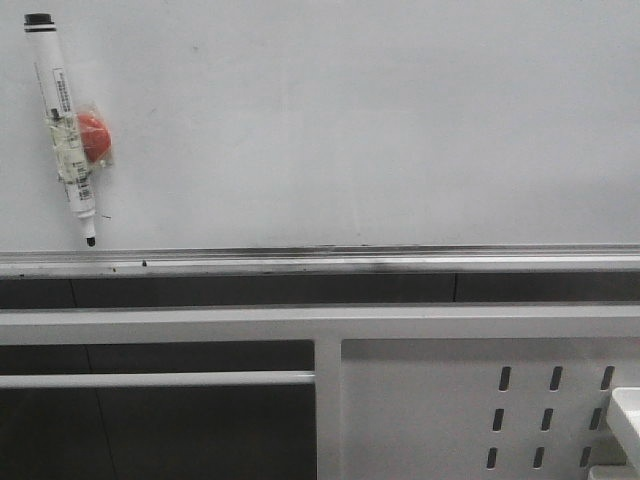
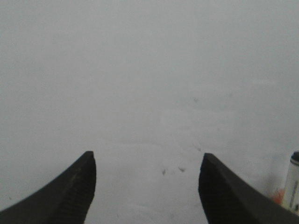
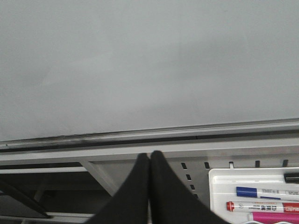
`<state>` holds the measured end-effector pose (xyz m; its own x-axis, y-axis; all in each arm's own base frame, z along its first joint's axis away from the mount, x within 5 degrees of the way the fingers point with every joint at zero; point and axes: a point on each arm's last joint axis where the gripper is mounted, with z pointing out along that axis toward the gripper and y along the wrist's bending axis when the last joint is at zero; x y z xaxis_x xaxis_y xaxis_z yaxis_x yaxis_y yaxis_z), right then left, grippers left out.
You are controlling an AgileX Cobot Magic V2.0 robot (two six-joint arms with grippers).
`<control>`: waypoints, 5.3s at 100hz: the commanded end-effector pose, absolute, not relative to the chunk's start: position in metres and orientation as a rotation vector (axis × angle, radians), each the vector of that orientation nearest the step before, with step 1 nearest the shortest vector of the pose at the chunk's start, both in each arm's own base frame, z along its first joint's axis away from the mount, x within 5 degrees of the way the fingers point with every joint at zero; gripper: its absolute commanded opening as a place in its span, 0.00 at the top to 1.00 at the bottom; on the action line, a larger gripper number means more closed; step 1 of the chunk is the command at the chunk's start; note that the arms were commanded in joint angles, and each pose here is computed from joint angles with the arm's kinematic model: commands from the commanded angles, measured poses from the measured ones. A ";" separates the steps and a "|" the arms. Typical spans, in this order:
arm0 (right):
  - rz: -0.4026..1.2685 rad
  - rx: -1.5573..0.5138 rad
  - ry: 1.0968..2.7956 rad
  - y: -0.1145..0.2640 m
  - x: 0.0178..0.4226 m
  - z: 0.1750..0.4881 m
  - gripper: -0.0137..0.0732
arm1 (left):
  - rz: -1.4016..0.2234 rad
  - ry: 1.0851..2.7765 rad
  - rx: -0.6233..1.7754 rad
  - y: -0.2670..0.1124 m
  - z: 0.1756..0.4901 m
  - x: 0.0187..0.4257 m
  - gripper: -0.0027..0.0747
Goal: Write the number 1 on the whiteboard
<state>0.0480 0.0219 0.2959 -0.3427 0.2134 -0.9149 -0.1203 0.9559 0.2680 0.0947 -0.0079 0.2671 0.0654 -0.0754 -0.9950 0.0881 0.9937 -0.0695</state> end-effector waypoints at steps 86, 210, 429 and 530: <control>0.388 0.032 1.859 0.026 0.049 0.307 0.92 | -0.531 1.478 0.148 -0.061 0.201 0.143 0.40; 0.400 0.036 1.855 0.027 0.049 0.307 0.92 | -0.685 1.457 0.280 -0.096 0.190 0.189 0.48; 0.471 -0.107 1.867 0.035 0.045 0.307 0.92 | -0.750 1.444 0.305 -0.106 0.192 0.200 0.99; 0.491 -0.940 1.778 0.090 0.107 0.343 0.92 | -0.358 1.635 1.209 -0.156 0.258 0.143 0.99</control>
<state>0.0955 0.0815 0.3224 -0.2299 -0.3990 -0.8876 -0.7825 0.6181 -0.0752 0.1405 -0.1536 0.2478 0.0257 0.5090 -0.8604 0.8880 0.3836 0.2535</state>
